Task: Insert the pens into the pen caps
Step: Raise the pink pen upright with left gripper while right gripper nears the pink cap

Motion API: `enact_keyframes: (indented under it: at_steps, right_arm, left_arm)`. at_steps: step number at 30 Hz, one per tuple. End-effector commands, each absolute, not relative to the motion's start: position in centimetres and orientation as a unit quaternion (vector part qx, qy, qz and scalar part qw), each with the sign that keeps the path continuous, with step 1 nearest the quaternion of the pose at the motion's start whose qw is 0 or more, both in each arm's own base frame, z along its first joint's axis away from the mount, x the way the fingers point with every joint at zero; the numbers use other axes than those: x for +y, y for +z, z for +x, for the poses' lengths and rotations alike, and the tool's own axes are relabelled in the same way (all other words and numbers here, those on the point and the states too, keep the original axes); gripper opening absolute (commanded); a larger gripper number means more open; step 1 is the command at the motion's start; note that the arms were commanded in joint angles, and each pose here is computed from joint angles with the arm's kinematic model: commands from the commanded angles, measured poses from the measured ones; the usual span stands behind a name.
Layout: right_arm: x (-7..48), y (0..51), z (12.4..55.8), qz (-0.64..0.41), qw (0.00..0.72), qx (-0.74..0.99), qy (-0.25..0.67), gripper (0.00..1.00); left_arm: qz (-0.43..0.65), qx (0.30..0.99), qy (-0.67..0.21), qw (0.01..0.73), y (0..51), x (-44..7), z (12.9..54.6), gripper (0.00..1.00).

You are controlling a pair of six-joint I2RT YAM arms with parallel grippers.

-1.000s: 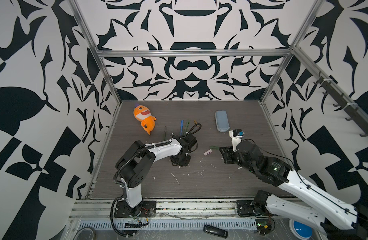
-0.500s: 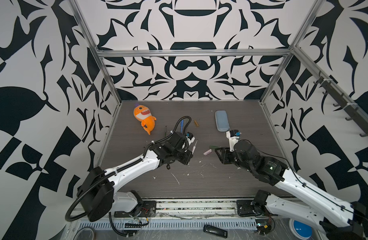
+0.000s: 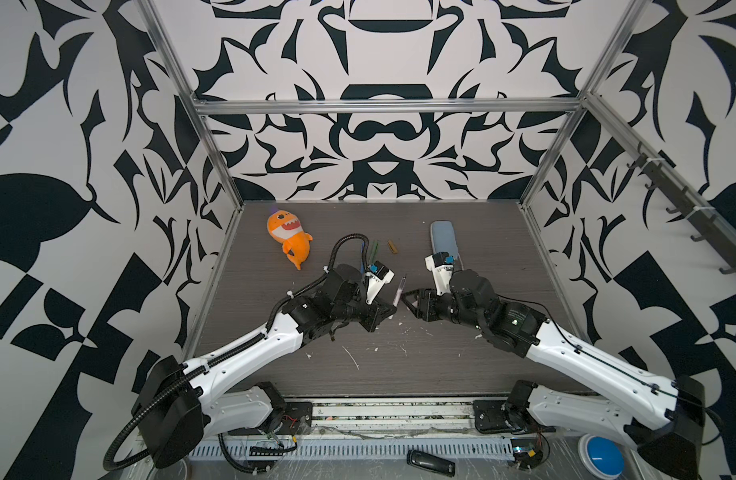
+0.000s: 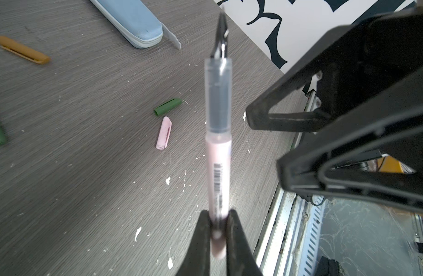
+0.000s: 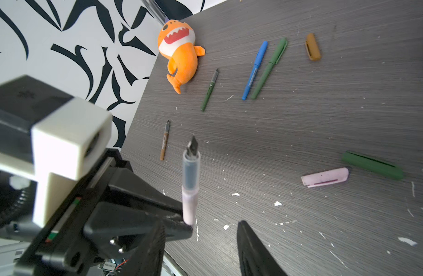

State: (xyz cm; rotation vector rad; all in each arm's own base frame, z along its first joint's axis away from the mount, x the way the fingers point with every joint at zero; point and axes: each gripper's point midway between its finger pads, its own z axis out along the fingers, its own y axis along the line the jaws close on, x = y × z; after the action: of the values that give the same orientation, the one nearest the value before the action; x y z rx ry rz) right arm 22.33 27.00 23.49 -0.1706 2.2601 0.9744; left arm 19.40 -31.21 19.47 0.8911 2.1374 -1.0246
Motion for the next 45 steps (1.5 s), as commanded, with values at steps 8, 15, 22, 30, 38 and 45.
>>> enact_keyframes:
  at_steps: [8, 15, 22, 30, 38, 45]
  right_arm:
    - [29.3, 26.8, 24.3, -0.056, 0.361, 0.833, 0.415, 0.41]
    - [30.0, 25.9, 24.3, -0.053, 0.345, 0.835, 0.425, 0.21]
    - [30.1, 25.9, 24.2, -0.049, 0.343, 0.832, 0.434, 0.03]
    - [30.1, 25.8, 23.9, -0.045, 0.338, 0.828, 0.446, 0.00]
    - [30.1, 24.9, 23.7, -0.044, 0.328, 0.834, 0.442, 0.00]
    - [30.1, 25.5, 23.6, -0.040, 0.331, 0.826, 0.454, 0.18]
  left_arm:
    - [0.351, 0.786, -0.406, 0.307, 20.8, -31.3, 18.4, 0.00]
    - [0.354, 0.782, -0.414, 0.304, 20.5, -31.3, 18.1, 0.00]
    - [0.353, 0.779, -0.417, 0.308, 20.6, -31.4, 18.1, 0.09]
    - [0.336, 0.780, -0.426, 0.312, 20.2, -31.7, 18.6, 0.30]
    - [0.325, 0.776, -0.433, 0.324, 20.9, -31.9, 19.1, 0.16]
    - [0.326, 0.773, -0.440, 0.319, 20.8, -32.3, 19.0, 0.03]
